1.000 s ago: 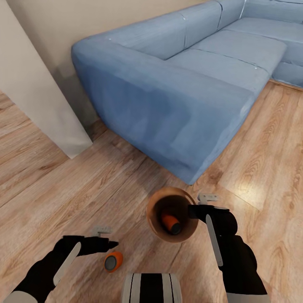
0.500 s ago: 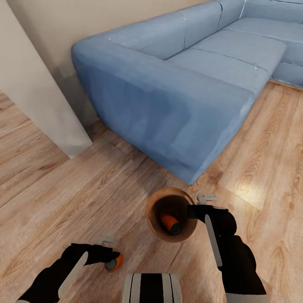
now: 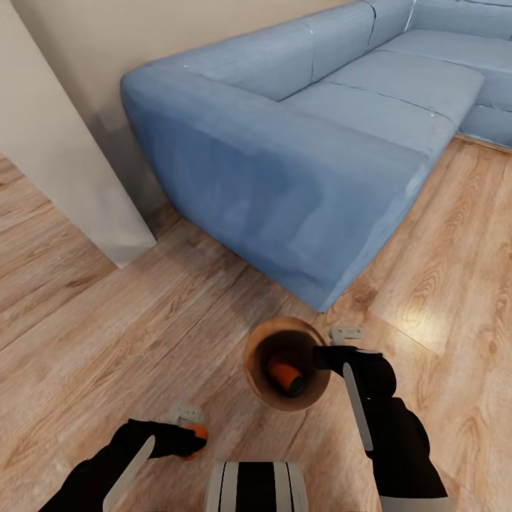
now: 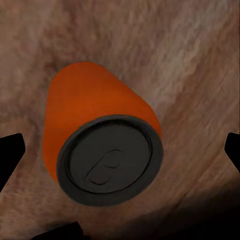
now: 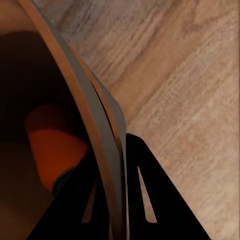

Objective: Put the three can of soda from the living room inside the tash can in the kitchen.

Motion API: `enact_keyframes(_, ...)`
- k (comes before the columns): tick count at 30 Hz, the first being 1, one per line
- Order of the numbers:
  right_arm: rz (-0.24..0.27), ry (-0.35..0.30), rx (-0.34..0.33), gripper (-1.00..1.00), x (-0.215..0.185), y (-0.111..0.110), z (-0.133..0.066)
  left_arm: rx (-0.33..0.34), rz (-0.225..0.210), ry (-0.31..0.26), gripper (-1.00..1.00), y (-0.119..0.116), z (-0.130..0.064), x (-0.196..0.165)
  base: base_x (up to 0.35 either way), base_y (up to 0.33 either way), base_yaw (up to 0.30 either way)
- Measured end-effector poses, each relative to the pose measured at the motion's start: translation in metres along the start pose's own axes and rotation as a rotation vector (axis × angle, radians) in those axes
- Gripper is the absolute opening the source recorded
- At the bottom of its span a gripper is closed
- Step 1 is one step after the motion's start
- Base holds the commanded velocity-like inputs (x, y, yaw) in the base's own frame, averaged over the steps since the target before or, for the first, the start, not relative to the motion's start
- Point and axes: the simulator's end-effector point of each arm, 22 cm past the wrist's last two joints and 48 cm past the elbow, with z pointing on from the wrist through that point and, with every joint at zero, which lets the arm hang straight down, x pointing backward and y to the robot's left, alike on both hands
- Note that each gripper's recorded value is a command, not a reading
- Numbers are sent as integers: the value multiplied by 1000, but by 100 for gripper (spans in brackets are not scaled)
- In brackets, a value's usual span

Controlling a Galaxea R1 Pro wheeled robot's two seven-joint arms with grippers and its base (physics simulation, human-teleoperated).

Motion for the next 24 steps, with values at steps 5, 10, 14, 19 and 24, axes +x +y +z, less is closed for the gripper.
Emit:
enact_keyframes(5, -1, 0, 1, -100, 0, 0, 0, -8, 2, 16, 100, 2, 2, 11, 0, 0, 0)
enact_keyframes(10, 0, 0, -1, -100, 0, 0, 0, -43, 5, -20, 100, 9, 2, 4, 0, 0, 0)
enact_keyframes(14, 0, 0, 0, -100, 0, 0, 0, -64, 6, -29, 100, 13, 2, 2, 0, 0, 0)
enact_keyframes(19, 0, 0, -1, -100, 0, 1, 0, -73, 1, -20, 100, 15, 3, 6, 0, 0, 0)
enact_keyframes(24, -1, 0, -2, -100, 0, 1, 0, -86, -12, 21, 100, 21, 10, 23, 0, 0, 0)
